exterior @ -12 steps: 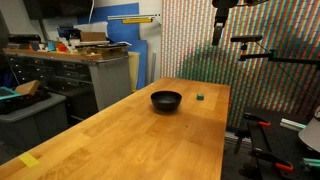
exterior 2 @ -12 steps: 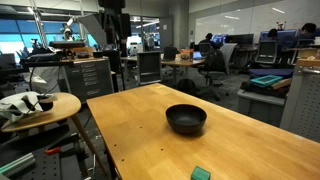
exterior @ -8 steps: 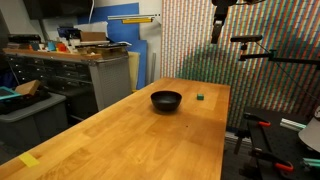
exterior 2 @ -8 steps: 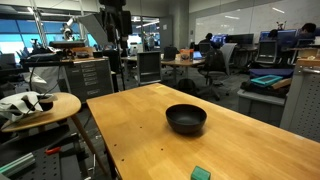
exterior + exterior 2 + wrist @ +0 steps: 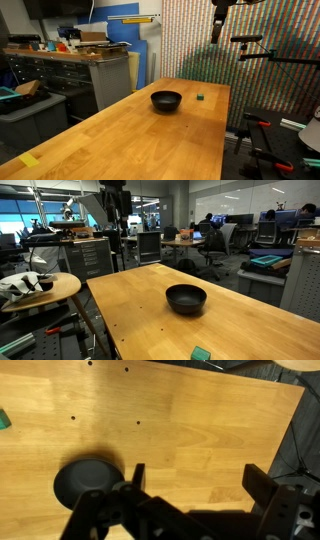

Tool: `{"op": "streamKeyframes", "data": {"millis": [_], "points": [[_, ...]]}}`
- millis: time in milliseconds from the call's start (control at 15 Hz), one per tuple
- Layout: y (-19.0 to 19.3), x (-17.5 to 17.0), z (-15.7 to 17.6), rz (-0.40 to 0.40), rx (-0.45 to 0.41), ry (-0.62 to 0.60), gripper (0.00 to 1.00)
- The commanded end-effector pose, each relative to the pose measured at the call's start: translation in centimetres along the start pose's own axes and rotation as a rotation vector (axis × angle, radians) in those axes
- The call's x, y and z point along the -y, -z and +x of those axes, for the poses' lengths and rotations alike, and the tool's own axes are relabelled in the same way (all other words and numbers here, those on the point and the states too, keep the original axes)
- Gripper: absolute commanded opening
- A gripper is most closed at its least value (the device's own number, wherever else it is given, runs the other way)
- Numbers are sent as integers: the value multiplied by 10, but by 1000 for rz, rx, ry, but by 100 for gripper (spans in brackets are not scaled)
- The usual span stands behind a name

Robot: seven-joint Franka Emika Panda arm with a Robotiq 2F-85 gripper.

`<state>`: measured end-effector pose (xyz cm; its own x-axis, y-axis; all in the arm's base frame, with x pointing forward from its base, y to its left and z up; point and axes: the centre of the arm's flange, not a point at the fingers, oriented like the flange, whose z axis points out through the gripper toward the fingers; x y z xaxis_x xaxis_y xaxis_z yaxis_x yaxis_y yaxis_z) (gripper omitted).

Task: Place the green block inside the black bowl

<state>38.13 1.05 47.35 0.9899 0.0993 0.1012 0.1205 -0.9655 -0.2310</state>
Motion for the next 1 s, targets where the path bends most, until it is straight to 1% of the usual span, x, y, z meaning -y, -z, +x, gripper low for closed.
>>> {"op": "streamKeyframes", "data": {"millis": [0, 200, 533, 933], "points": [[0, 0, 0, 0, 0, 0, 100], [0, 0, 0, 0, 0, 0, 100], [-15, -13, -6, -41, 14, 2, 100], [-34, -49, -14, -140, 4, 4, 100]]}}
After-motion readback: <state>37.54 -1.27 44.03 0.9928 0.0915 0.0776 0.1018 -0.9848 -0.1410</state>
